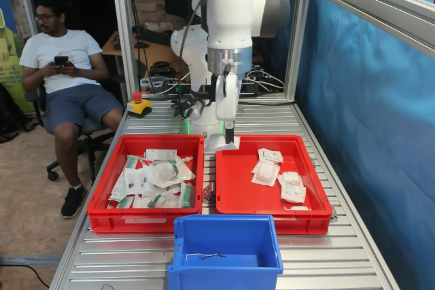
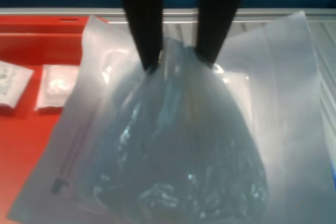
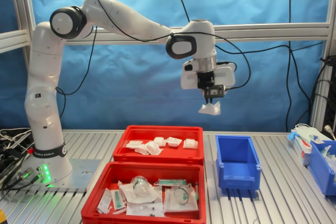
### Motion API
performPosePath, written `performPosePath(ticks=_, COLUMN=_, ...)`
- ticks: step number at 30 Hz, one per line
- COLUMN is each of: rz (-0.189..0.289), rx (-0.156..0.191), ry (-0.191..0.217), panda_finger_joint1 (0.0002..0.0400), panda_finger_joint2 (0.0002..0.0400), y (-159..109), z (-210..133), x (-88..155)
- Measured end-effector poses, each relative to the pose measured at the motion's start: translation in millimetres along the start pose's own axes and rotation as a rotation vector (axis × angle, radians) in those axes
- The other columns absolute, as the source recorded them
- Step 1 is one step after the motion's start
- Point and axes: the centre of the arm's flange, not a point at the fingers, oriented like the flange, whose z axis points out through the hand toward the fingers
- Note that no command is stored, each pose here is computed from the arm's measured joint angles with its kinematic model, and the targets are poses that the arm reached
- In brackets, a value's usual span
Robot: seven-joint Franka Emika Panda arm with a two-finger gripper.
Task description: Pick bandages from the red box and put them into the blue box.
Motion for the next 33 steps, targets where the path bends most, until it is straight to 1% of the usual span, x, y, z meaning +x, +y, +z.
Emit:
performPosePath(ticks=3, rz=0.016, rx=0.013, ry=-0.011, panda_finger_joint1=0.0037, panda_finger_joint2=0.0037, y=-10.4, z=-1.6, x=-7.1)
performPosePath(ticks=7, rz=0.03, rx=0.027, ry=-0.014, panda_finger_joint1=0.0037, panda_finger_joint2=0.0037, y=-21.6, z=3.1, x=-16.3)
performPosePath(ticks=10, rz=0.039, rx=0.044, ry=-0.006, panda_finger_joint1=0.0037, panda_finger_joint2=0.0037, y=-32.4, z=15.7, x=-27.4)
performPosePath(ticks=13, rz=0.043, rx=0.054, ry=0.001, panda_finger_joint1=0.0037, panda_finger_joint2=0.0037, y=-38.8, z=28.7, x=-36.8)
performPosePath(ticks=20, rz=0.039, rx=0.078, ry=0.027, panda_finger_joint1=0.0037, panda_finger_joint2=0.0037, y=-49.0, z=61.0, x=-54.8)
performPosePath(ticks=24, rz=0.034, rx=0.088, ry=0.04, panda_finger_joint1=0.0037, panda_finger_joint2=0.0037, y=-52.1, z=76.1, x=-61.1)
performPosePath(ticks=27, rz=0.031, rx=0.093, ry=0.046, panda_finger_joint1=0.0037, panda_finger_joint2=0.0037, y=-53.4, z=84.3, x=-63.8)
performPosePath(ticks=33, rz=0.028, rx=0.101, ry=0.044, panda_finger_joint1=0.0037, panda_finger_joint2=0.0037, y=-54.6, z=88.1, x=-67.4)
